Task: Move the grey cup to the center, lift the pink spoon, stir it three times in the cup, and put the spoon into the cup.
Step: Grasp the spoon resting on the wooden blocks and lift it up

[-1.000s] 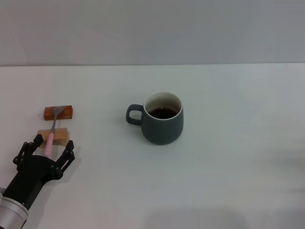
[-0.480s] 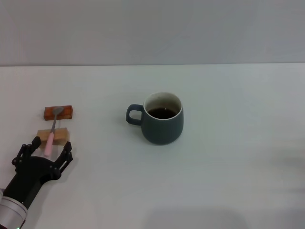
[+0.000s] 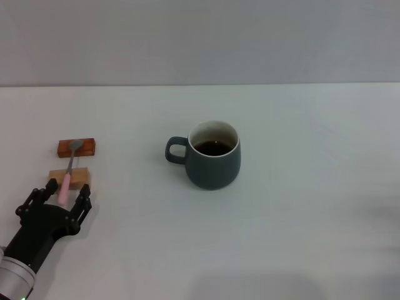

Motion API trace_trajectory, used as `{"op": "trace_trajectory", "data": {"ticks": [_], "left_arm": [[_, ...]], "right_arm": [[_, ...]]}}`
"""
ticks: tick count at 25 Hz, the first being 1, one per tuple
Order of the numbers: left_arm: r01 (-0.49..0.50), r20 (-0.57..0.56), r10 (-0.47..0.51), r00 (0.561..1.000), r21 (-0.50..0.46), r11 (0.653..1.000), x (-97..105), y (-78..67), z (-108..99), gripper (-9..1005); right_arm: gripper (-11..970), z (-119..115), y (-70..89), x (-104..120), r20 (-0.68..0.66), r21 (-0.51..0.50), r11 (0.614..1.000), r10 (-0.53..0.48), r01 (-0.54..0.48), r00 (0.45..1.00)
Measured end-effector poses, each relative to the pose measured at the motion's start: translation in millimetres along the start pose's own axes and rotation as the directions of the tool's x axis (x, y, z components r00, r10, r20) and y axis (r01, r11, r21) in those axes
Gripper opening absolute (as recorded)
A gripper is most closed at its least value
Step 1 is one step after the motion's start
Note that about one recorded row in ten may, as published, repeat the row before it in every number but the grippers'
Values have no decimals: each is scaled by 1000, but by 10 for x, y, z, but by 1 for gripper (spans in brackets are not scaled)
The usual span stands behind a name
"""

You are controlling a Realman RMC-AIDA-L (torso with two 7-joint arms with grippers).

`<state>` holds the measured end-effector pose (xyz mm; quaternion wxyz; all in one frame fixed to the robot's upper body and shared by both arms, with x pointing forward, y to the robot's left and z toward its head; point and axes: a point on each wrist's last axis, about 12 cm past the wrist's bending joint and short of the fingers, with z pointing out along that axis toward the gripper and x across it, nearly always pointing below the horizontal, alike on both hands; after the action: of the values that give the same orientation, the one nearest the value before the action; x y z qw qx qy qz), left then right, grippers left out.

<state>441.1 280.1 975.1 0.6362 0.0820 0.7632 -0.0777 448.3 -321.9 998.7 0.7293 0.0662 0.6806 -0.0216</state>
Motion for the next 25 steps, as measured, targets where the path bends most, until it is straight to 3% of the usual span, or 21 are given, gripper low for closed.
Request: {"op": "trace_trajectory", "data": {"ticks": [8,13,19,25], "left_arm": [[7,-2,-7,1000,-8,1000,5,19,-12,655],[7,-4,-7,1000,-8,1000,3,24,-5,666],[9,-13,-9,1000,-11,1000,11,28,-1,555],[14,-21,-14,1000,-19,1000,21,37,-1,562]], "right_arm": [[-1,-2,3,1,-1,-3,1000,-1,1,1000],[-2,-2,3,1,-1,-3,1000,-1,1,1000],[-2,1,7,0,0,-3,1000,0,0,1000],[-1,5,9,-2,1,-4,1000,1,-1,1000]]}}
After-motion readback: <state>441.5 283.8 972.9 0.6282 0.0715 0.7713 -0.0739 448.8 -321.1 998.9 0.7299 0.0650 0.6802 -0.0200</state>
